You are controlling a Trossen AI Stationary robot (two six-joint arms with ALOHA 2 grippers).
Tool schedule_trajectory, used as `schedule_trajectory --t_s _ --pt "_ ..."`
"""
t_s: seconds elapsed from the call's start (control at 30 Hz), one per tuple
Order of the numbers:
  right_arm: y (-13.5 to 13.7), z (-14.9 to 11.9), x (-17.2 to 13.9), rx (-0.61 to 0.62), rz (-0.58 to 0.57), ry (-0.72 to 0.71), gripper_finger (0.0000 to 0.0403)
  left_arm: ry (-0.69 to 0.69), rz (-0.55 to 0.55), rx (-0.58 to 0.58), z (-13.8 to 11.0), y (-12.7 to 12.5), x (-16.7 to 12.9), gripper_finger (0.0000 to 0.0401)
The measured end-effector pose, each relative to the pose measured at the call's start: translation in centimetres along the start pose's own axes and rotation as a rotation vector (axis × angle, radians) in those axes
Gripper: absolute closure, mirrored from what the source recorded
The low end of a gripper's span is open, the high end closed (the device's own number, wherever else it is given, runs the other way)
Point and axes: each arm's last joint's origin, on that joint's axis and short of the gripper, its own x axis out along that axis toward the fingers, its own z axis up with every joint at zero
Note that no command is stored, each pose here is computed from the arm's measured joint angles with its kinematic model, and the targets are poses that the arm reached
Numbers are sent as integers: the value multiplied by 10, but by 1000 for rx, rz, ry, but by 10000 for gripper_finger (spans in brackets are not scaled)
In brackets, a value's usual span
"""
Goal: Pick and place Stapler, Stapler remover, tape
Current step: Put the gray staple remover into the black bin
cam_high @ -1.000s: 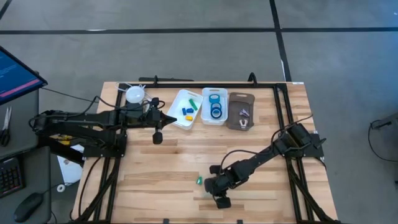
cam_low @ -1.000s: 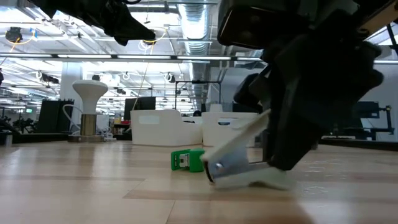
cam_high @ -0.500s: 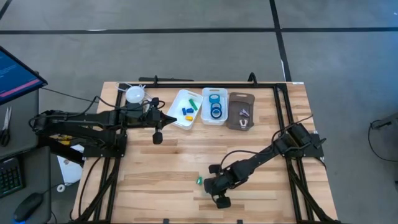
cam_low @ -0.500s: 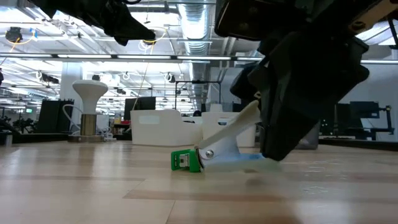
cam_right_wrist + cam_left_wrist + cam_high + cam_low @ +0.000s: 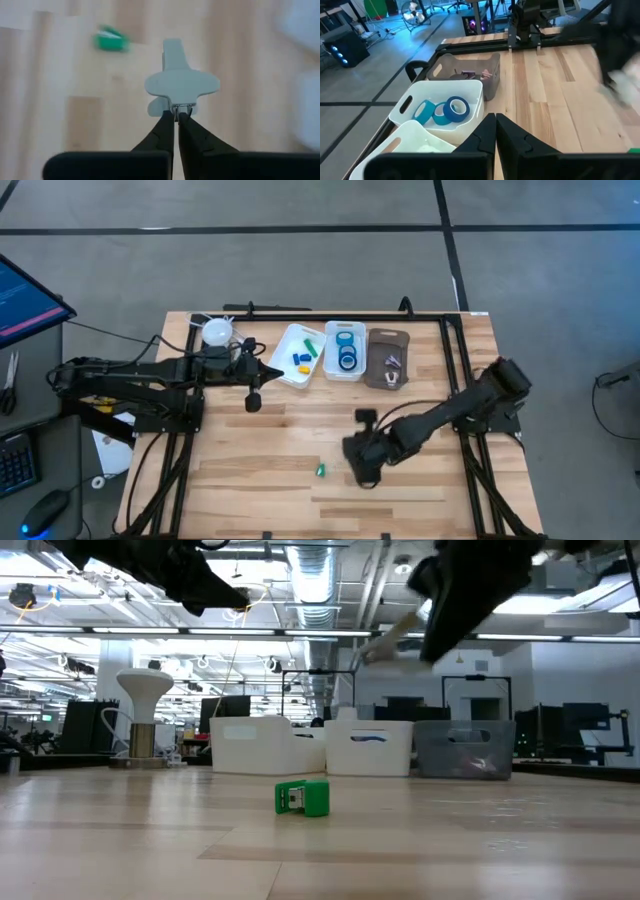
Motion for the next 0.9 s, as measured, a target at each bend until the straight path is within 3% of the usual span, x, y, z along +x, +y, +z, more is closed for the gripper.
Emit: schedule_trajectory --t_s 0.27,0.43,0.63,0.9 --pt "-68 -12 -54 145 -246 18 403 17 -3 2 -2 0 0 398" --pt "-114 -23 -68 260 -352 86 403 17 -2 2 -2 0 0 398" --pt "-162 -35 -56 370 -428 192 403 17 -2 2 -2 0 0 398" --pt "-206 -77 -14 504 -457 357 403 18 -2 -8 -2 0 0 398"
